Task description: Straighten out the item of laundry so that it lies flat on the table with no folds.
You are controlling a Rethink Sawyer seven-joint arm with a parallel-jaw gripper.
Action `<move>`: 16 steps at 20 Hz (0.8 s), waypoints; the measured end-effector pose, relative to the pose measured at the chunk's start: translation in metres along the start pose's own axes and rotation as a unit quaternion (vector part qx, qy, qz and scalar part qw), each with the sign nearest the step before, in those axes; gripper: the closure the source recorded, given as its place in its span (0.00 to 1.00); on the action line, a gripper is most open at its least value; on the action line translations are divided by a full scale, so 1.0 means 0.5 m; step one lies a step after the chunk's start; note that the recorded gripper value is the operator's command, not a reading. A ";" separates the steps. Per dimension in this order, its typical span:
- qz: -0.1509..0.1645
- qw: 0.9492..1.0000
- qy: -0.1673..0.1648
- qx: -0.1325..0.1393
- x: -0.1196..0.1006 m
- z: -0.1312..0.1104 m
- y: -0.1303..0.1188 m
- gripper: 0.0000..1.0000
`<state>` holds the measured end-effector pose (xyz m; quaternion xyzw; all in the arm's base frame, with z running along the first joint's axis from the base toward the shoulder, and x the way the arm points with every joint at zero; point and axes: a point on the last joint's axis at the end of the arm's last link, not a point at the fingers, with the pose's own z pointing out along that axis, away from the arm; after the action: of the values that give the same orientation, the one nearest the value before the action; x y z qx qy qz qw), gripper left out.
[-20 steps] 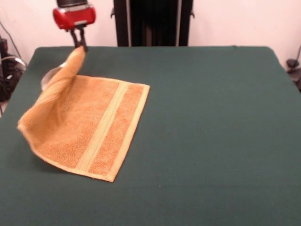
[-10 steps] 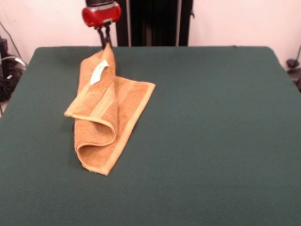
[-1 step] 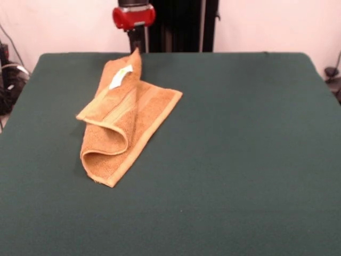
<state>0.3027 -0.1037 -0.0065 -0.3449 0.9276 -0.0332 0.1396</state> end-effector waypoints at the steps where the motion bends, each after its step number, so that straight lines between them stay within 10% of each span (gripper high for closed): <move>1: 0.004 1.000 0.001 0.006 0.004 0.000 0.000 1.00; 16: -0.021 0.998 0.020 0.050 0.158 0.003 -0.100 1.00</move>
<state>0.2774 -0.1930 -0.0184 -0.3563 0.9198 -0.0898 0.1375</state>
